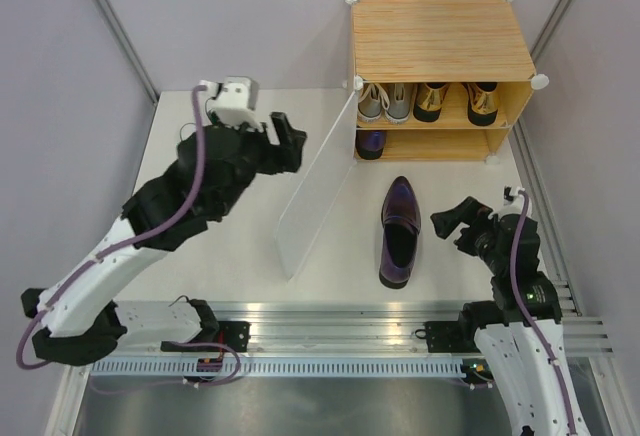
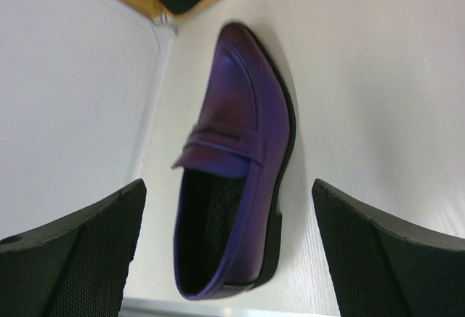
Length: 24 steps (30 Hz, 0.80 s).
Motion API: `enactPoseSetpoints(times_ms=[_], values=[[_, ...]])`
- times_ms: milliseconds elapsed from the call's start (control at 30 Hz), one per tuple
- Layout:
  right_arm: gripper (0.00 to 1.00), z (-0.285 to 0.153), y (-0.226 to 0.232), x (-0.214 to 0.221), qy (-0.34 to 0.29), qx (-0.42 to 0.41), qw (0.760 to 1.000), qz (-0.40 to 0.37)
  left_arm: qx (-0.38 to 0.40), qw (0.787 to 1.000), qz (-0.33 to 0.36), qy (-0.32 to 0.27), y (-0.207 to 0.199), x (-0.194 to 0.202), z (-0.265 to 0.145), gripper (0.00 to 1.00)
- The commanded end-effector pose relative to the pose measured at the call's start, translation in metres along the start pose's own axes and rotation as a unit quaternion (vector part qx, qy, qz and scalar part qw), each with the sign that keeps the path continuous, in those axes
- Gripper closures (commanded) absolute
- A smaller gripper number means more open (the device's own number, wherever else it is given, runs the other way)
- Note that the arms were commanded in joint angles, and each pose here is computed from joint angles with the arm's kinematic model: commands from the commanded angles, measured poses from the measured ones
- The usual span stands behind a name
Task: Place and organize the shoes in the shoe cabinet
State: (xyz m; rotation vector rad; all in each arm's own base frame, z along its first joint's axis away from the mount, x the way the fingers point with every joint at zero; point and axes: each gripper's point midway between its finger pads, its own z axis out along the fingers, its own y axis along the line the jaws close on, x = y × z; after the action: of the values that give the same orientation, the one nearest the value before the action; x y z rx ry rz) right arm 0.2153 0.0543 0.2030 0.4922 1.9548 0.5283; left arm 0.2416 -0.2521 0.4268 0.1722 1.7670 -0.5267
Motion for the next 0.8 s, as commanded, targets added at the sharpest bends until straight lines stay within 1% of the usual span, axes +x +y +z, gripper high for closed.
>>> enactPoseSetpoints(times_ms=[0, 33, 67, 100, 133, 200, 233, 300, 433, 467, 500, 567, 600, 667, 700, 767], values=[[0.02, 0.001, -0.008, 0.049, 0.074, -0.020, 0.997, 0.030, -0.097, 0.993, 0.065, 0.019, 0.072, 0.008, -0.005, 0.19], [0.02, 0.001, -0.010, 0.052, 0.074, -0.021, 0.996, 0.033, -0.125, 0.990, 0.055, 0.018, 0.098, 0.007, -0.007, 0.18], [0.02, 0.001, -0.006, 0.055, 0.079, -0.033, 0.996, 0.034, -0.132, 0.990, 0.049, 0.019, 0.108, 0.008, -0.008, 0.18], [0.02, 0.003, -0.008, 0.055, 0.082, -0.027, 0.996, 0.036, -0.134, 0.989, 0.048, 0.024, 0.114, 0.012, -0.007, 0.17], [0.02, 0.004, -0.009, 0.055, 0.084, -0.022, 0.996, 0.034, -0.156, 0.986, 0.045, 0.024, 0.130, 0.013, -0.010, 0.16], [0.02, 0.007, -0.012, 0.054, 0.092, -0.007, 0.995, 0.031, -0.174, 0.983, 0.044, 0.030, 0.144, 0.020, -0.012, 0.14], [0.02, 0.008, -0.012, 0.054, 0.096, -0.005, 0.995, 0.029, -0.189, 0.980, 0.042, 0.040, 0.155, 0.030, -0.010, 0.14], [0.02, 0.013, -0.010, 0.051, 0.098, -0.006, 0.995, 0.031, -0.188, 0.980, 0.037, 0.055, 0.160, 0.043, -0.005, 0.13], [0.02, 0.022, -0.008, 0.052, 0.105, -0.001, 0.994, 0.032, -0.215, 0.972, 0.027, 0.089, 0.182, 0.078, 0.002, 0.13], [0.02, 0.024, -0.007, 0.053, 0.108, 0.001, 0.994, 0.034, -0.217, 0.972, 0.027, 0.089, 0.184, 0.082, 0.002, 0.12], [0.02, 0.027, -0.004, 0.062, 0.129, 0.002, 0.991, 0.027, -0.226, 0.970, 0.029, 0.084, 0.189, 0.083, 0.002, 0.12], [0.02, 0.031, -0.004, 0.067, 0.136, 0.019, 0.990, 0.015, -0.248, 0.964, 0.036, 0.087, 0.200, 0.091, -0.001, 0.12], [0.02, 0.030, 0.007, 0.076, 0.155, 0.007, 0.988, 0.001, -0.262, 0.961, 0.036, 0.078, 0.207, 0.090, -0.005, 0.12], [0.02, 0.032, 0.018, 0.077, 0.146, -0.001, 0.989, -0.003, -0.269, 0.960, 0.038, 0.068, 0.211, 0.090, -0.009, 0.12], [0.02, 0.030, 0.030, 0.083, 0.154, -0.012, 0.988, -0.004, -0.270, 0.960, 0.038, 0.061, 0.212, 0.088, -0.012, 0.12], [0.02, 0.032, 0.031, 0.082, 0.145, 0.003, 0.989, -0.015, -0.275, 0.959, 0.037, 0.056, 0.216, 0.090, -0.012, 0.11]])
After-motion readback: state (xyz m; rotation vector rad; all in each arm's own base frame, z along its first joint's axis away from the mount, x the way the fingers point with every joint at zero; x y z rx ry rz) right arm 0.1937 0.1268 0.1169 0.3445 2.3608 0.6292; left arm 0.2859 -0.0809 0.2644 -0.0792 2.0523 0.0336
